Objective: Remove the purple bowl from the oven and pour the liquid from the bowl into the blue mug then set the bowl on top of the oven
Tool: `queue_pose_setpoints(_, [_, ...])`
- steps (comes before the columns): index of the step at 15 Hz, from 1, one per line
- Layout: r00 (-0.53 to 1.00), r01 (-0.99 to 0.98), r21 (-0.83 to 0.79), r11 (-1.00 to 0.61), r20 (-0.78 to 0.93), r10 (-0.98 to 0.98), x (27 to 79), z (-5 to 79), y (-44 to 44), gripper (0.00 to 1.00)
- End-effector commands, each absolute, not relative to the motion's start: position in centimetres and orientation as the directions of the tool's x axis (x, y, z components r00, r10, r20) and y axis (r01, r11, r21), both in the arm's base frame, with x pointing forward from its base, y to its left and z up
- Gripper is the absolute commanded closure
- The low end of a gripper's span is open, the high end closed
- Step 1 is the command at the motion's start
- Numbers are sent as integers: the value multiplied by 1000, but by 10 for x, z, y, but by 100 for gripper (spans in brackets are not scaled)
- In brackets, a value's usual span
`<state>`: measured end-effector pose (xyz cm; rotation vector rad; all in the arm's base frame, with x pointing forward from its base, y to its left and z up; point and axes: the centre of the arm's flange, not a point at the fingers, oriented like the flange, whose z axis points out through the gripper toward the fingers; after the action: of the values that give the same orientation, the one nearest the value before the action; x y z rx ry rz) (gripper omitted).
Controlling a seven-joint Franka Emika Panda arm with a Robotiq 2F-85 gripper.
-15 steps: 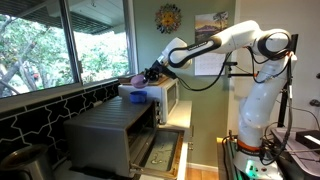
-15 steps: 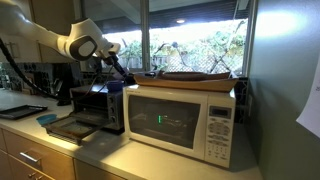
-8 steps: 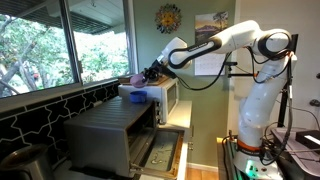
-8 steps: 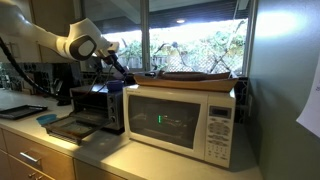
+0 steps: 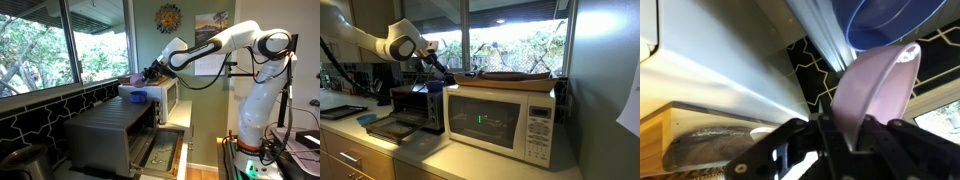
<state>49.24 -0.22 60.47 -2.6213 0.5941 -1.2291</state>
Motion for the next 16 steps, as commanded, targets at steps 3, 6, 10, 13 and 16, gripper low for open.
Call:
queue_pose_setpoints(3, [565, -262, -291, -920, 727, -391, 488, 602, 1, 96])
queue_pose_setpoints(6, [574, -248, -278, -928, 730, -372, 488, 601, 4, 96])
queue_pose_setpoints(10, [579, -230, -260, -938, 738, -347, 487, 601, 9, 96])
queue_pose_setpoints(13, [582, -221, -249, -943, 742, -332, 487, 599, 13, 96])
queue_pose_setpoints(16, [586, -216, -242, -946, 743, -323, 487, 598, 16, 96])
